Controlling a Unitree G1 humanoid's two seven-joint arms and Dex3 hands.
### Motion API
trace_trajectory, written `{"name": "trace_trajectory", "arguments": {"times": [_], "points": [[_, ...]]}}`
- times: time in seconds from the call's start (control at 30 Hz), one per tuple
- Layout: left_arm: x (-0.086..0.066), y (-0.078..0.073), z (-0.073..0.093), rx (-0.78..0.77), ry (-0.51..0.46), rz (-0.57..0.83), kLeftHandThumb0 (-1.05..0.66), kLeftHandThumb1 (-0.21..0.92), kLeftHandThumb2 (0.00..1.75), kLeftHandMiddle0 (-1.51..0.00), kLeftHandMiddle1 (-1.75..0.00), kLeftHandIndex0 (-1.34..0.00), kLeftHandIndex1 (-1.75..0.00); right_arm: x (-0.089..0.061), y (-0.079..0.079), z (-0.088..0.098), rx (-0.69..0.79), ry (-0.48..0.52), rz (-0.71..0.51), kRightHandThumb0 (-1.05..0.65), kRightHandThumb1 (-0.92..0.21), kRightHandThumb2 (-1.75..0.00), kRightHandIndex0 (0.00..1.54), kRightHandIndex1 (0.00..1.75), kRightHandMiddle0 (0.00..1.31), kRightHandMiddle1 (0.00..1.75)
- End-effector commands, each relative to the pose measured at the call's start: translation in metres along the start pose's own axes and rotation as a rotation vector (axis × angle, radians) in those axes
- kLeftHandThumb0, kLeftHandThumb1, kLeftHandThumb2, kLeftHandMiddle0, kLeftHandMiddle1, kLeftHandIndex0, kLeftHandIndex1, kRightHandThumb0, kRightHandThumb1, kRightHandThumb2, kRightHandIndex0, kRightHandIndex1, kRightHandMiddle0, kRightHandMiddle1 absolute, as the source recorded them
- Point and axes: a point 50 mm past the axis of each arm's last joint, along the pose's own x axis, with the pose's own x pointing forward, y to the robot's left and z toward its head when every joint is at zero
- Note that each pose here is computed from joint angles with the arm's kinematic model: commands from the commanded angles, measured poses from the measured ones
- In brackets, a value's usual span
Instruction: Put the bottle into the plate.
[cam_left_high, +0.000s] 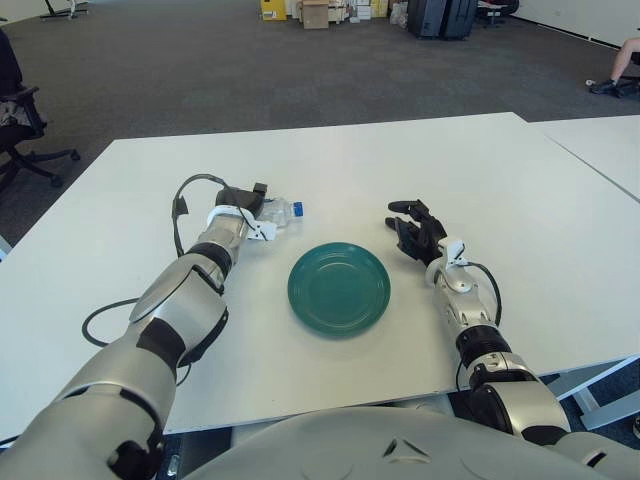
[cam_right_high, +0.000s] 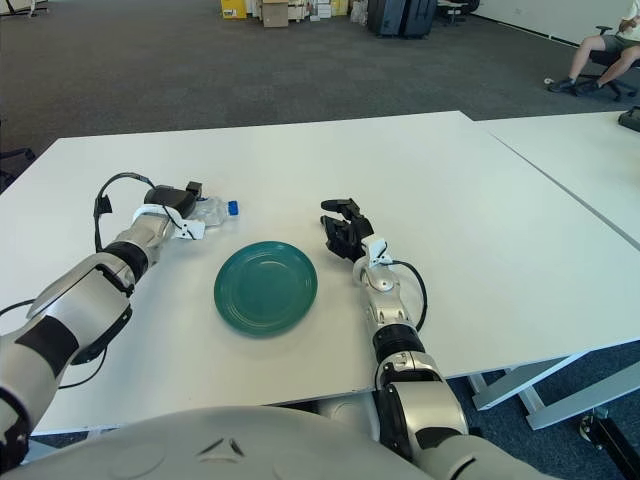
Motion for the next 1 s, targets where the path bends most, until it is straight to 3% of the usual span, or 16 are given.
{"name": "trace_trajectory", "arguments": {"times": [0.0, 0.17, 0.4, 0.5, 0.6, 0.67, 0.8, 0.87, 0.97], "points": [[-0.007, -0.017, 0.002, -0.031, -0.004, 0.003, -0.45, 0.55, 0.8, -0.61, -1.71, -0.6, -1.47, -0.002, -0.001, -0.005, 0.022, 0.029, -0.011, -0.45, -0.72, -0.84, 0.39, 0.4, 0.24, 1.17], [-0.012, -0.027, 0.005, -0.079, -0.004, 0.031, -0.43, 0.5, 0.88, -0.78, -1.74, -0.65, -1.47, -0.003, -0.001, -0.004, 0.034, 0.038, -0.023, -0.44, -0.7, -0.85, 0.41, 0.42, 0.25, 1.18], [-0.013, -0.03, 0.005, -0.111, 0.011, 0.022, -0.42, 0.49, 0.91, -0.89, -1.75, -0.65, -1.48, -0.004, 0.001, -0.002, 0.049, 0.037, -0.037, -0.43, -0.69, -0.87, 0.41, 0.43, 0.27, 1.18], [-0.013, -0.03, 0.004, -0.12, 0.016, 0.022, -0.46, 0.37, 1.18, -0.92, -1.75, -0.62, -1.66, -0.004, 0.001, -0.002, 0.051, 0.033, -0.038, -0.43, -0.68, -0.87, 0.41, 0.44, 0.28, 1.18], [-0.013, -0.03, 0.004, -0.133, 0.019, 0.023, -0.47, 0.33, 1.27, -0.91, -1.75, -0.62, -1.72, -0.005, 0.002, -0.001, 0.047, 0.03, -0.036, -0.43, -0.68, -0.88, 0.41, 0.44, 0.28, 1.18], [-0.013, -0.03, 0.004, -0.14, 0.021, 0.024, -0.19, 0.19, 1.38, -0.9, -1.53, -0.61, -1.73, -0.005, 0.002, -0.001, 0.043, 0.028, -0.034, -0.43, -0.68, -0.88, 0.41, 0.45, 0.28, 1.18], [-0.014, -0.03, 0.003, -0.158, 0.023, 0.028, -0.05, 0.1, 1.43, -0.94, -1.32, -0.65, -1.74, -0.005, 0.002, -0.001, 0.043, 0.023, -0.022, -0.44, -0.69, -0.87, 0.41, 0.46, 0.28, 1.18], [-0.014, -0.03, 0.003, -0.164, 0.023, 0.027, -0.02, 0.15, 1.45, -0.74, -1.56, -0.62, -1.75, -0.005, 0.002, -0.001, 0.043, 0.021, -0.019, -0.44, -0.69, -0.87, 0.41, 0.46, 0.28, 1.18], [-0.014, -0.03, 0.003, -0.169, 0.022, 0.029, -0.01, 0.18, 1.45, -0.64, -1.67, -0.6, -1.75, -0.005, 0.002, 0.0, 0.04, 0.018, -0.013, -0.44, -0.69, -0.87, 0.41, 0.47, 0.29, 1.19]]}}
